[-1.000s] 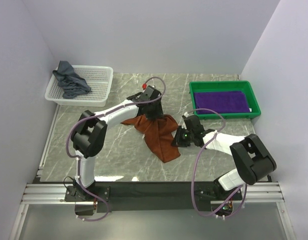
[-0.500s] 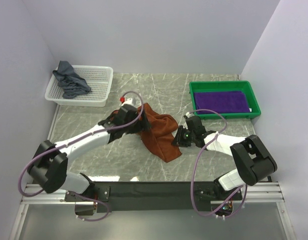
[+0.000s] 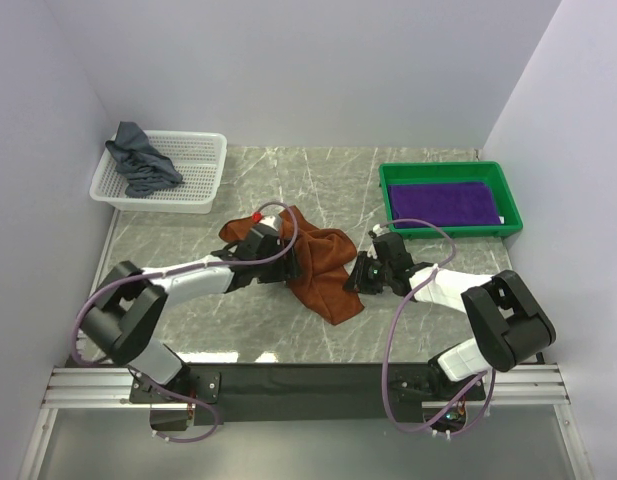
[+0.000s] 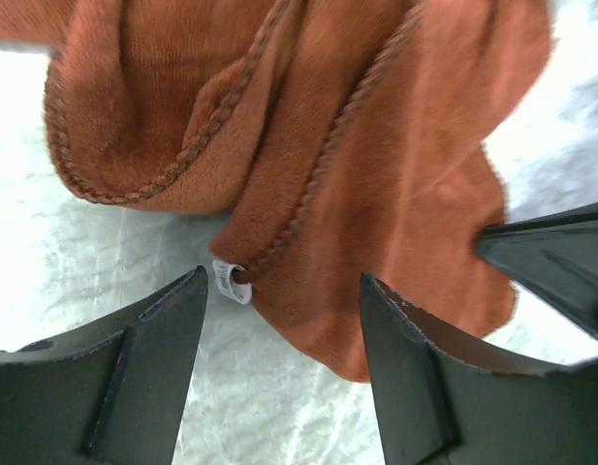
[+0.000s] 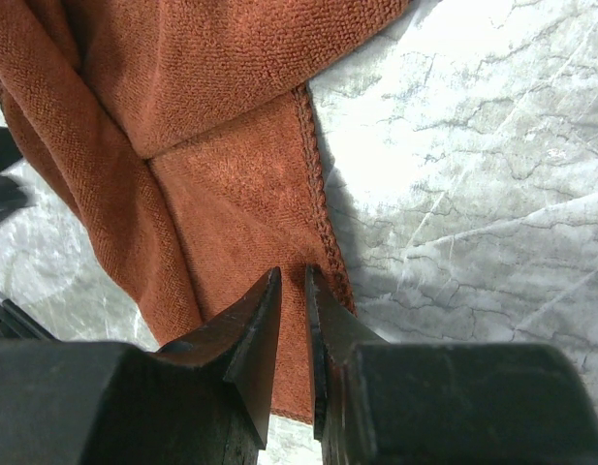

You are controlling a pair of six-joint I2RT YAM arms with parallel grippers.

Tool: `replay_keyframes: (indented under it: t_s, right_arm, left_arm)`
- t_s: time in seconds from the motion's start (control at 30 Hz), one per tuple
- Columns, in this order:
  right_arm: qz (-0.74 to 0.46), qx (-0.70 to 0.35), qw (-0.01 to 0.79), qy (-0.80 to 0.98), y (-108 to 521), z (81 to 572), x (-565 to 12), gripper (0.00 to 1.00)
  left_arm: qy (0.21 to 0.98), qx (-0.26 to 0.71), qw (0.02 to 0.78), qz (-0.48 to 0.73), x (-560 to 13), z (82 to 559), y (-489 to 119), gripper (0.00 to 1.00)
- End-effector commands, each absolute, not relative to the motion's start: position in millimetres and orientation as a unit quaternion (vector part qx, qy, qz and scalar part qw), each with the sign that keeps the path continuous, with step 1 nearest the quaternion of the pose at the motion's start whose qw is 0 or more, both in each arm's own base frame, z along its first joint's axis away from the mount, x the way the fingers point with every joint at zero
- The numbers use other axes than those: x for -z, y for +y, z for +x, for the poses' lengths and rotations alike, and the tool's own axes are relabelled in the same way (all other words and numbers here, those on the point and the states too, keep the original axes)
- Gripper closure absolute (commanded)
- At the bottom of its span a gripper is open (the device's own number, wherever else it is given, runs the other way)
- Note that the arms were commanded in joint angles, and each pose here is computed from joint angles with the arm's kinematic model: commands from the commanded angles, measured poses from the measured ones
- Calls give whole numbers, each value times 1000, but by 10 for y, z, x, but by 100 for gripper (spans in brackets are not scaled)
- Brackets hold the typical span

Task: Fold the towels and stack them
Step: Flatten out the crumpled towel

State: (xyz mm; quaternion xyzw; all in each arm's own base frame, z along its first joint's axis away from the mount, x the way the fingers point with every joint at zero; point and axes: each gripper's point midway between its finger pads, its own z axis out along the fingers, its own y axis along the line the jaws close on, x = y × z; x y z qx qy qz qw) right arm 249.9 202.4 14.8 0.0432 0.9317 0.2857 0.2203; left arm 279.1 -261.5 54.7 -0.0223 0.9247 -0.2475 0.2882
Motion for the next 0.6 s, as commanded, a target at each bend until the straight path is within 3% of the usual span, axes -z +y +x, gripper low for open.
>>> replay_keyframes:
  t_s: [0.0,0.2,0.3,0.43,0.57]
  right_arm:
    - [52,-241,188,951,1818,2283,93,76]
    - [51,-241,192,950,1819,2288,75,76]
    - [52,-240,192,950,1812,2288,83,76]
    - [52,-240,191,950,1811,2287,87,76]
    - [50,-242,193,950,1821,2292,70,76]
  left_arm:
    - [918,271,288,-9,-518,2796,-2758,31]
    - [928,259,266,-23,-352,2707,-2757,34]
    - [930,256,264,-26,-340,2694,-2759,42]
    - [929,255,268,-26,-387,2707,-2777,60]
    - [933,250,258,-27,-503,2659,-2810,60]
